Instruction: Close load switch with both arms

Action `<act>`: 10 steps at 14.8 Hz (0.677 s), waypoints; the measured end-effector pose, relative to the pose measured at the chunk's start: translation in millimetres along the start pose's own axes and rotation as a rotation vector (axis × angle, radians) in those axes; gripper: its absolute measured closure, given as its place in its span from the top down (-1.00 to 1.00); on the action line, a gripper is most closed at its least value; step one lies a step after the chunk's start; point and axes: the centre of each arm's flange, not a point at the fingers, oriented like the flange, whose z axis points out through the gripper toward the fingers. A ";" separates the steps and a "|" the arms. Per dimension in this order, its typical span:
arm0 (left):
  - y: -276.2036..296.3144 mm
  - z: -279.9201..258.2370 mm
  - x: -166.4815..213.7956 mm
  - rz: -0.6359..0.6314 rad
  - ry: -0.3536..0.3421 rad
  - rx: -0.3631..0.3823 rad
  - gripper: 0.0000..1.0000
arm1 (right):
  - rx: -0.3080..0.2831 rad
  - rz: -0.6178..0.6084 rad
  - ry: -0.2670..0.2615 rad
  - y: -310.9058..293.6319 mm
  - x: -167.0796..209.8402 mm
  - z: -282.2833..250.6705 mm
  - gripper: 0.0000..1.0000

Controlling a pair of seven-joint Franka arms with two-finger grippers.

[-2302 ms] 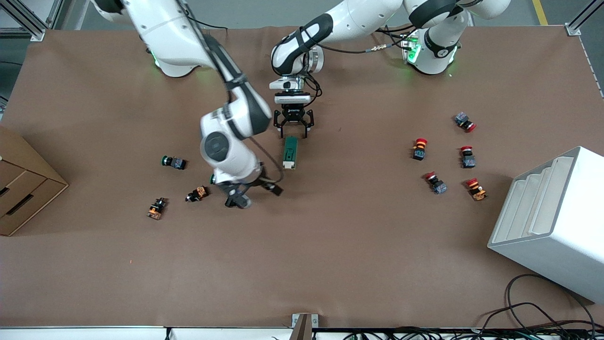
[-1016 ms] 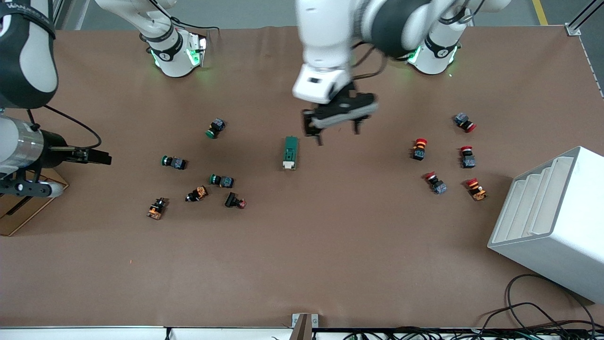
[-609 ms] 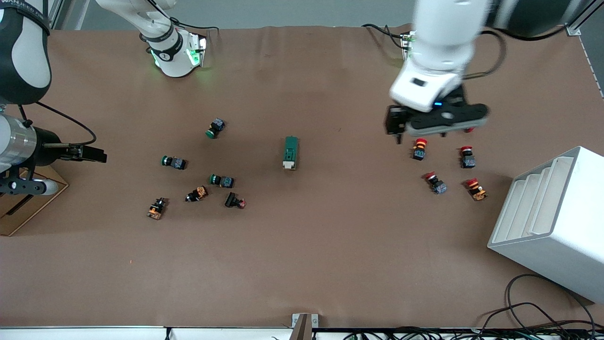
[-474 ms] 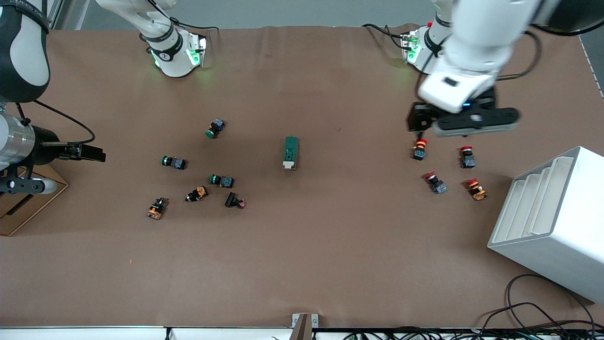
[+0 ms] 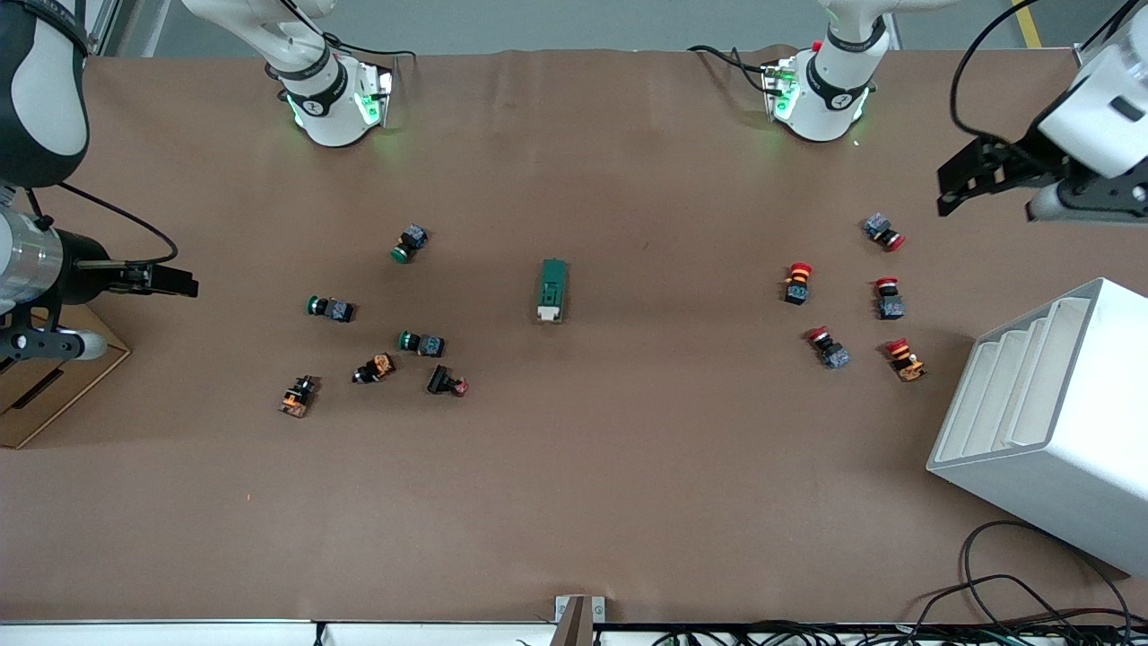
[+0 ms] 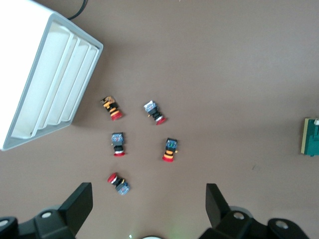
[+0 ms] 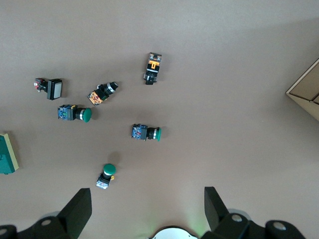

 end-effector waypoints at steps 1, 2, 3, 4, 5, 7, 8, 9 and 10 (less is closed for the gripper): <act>1.0 -0.9 -5.4 0.001 -0.004 0.003 1.00 | -0.001 0.002 0.003 1.3 -1.2 -3.8 1.00; 1.5 -0.8 -10.3 0.001 -0.007 0.006 1.00 | -0.001 0.004 -0.003 3.1 -5.2 -10.8 1.00; 1.4 -0.6 -15.5 0.000 -0.010 0.008 1.00 | -0.001 0.006 -0.009 4.8 -11.2 -20.9 1.00; 1.4 -0.6 -21.0 -0.001 -0.012 0.011 1.00 | -0.001 0.007 -0.007 5.6 -16.5 -30.6 1.00; 0.8 -1.7 -26.7 -0.001 -0.012 0.013 1.00 | 0.000 0.007 -0.003 5.8 -20.0 -37.1 1.00; -1.6 -4.8 -37.7 0.012 -0.008 0.017 1.00 | 0.000 0.004 -0.006 4.3 -22.5 -40.4 1.00; -3.2 -6.5 -41.6 0.018 -0.005 0.018 1.00 | -0.001 0.002 -0.019 3.4 -23.9 -39.1 1.00; -5.0 -7.9 -44.1 0.022 0.000 0.019 1.00 | -0.001 0.001 -0.031 3.3 -25.1 -38.0 1.00; -6.3 -9.2 -45.2 0.021 0.010 0.019 1.00 | -0.002 0.002 -0.035 3.7 -25.6 -37.6 1.00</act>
